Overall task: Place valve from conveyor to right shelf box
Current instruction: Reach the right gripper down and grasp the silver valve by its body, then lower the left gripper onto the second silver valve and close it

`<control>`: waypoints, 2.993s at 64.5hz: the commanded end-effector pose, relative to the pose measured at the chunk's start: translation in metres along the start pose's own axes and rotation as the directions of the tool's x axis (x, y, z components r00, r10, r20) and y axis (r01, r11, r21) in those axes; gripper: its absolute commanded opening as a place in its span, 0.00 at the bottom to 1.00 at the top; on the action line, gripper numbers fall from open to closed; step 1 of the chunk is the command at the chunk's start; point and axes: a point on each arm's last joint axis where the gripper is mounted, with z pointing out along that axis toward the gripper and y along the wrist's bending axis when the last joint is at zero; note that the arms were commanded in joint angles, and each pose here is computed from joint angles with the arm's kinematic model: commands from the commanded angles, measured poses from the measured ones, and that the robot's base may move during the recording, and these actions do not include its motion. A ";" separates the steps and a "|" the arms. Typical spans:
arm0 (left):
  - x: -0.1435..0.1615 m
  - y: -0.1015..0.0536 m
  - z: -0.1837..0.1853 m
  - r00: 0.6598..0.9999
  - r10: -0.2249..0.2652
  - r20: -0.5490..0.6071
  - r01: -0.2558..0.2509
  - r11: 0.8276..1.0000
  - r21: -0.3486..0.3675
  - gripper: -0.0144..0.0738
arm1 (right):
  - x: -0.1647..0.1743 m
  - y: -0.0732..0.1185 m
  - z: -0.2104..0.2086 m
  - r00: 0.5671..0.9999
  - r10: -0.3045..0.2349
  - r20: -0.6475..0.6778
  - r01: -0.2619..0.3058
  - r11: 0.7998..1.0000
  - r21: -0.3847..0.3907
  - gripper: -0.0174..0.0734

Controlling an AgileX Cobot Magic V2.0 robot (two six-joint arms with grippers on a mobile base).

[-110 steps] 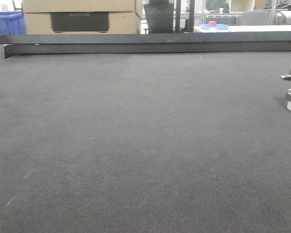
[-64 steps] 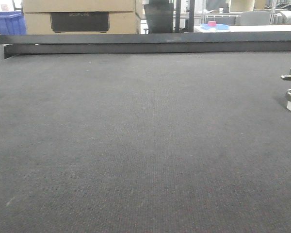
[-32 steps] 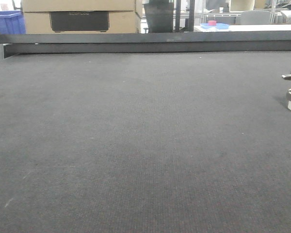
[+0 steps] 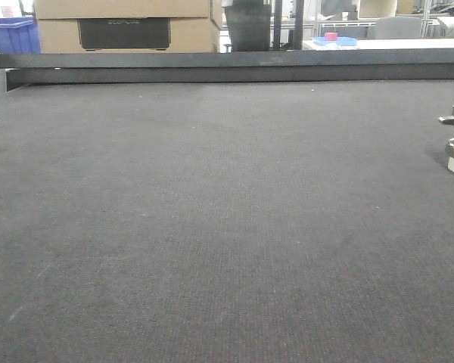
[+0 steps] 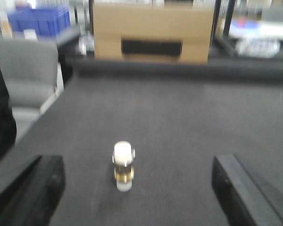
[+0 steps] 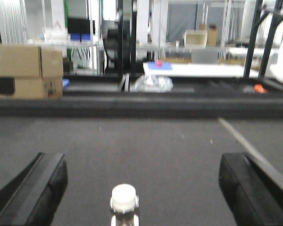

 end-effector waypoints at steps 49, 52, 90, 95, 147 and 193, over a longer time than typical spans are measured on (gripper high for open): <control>-0.033 -0.025 0.037 0.984 0.054 -0.170 -0.024 0.984 0.176 0.83 | -0.018 0.018 0.245 0.556 -0.092 -0.826 -0.014 0.993 -0.119 0.82; -0.033 -0.025 0.037 0.984 0.054 -0.170 -0.024 0.984 0.176 0.83 | -0.009 0.018 0.255 0.531 -0.093 -0.842 -0.016 0.993 -0.120 0.82; -0.033 -0.025 0.037 0.983 0.055 -0.176 -0.024 0.984 0.176 0.83 | 0.110 0.013 0.330 0.326 -0.112 -0.939 0.010 0.993 -0.115 0.81; -0.033 -0.025 0.037 0.983 0.055 -0.176 -0.024 0.984 0.176 0.83 | 0.112 0.013 0.330 0.322 -0.112 -0.940 0.010 0.993 -0.115 0.72; -0.075 0.008 0.170 0.749 0.068 -0.660 -0.011 0.996 0.090 0.83 | 0.055 0.017 0.265 0.470 -0.073 -0.880 -0.040 0.994 -0.104 0.02; 0.018 0.035 0.359 0.540 0.144 -0.829 -0.089 0.990 0.113 0.83 | 0.016 0.018 0.211 0.564 -0.066 -0.823 -0.046 0.993 -0.112 0.02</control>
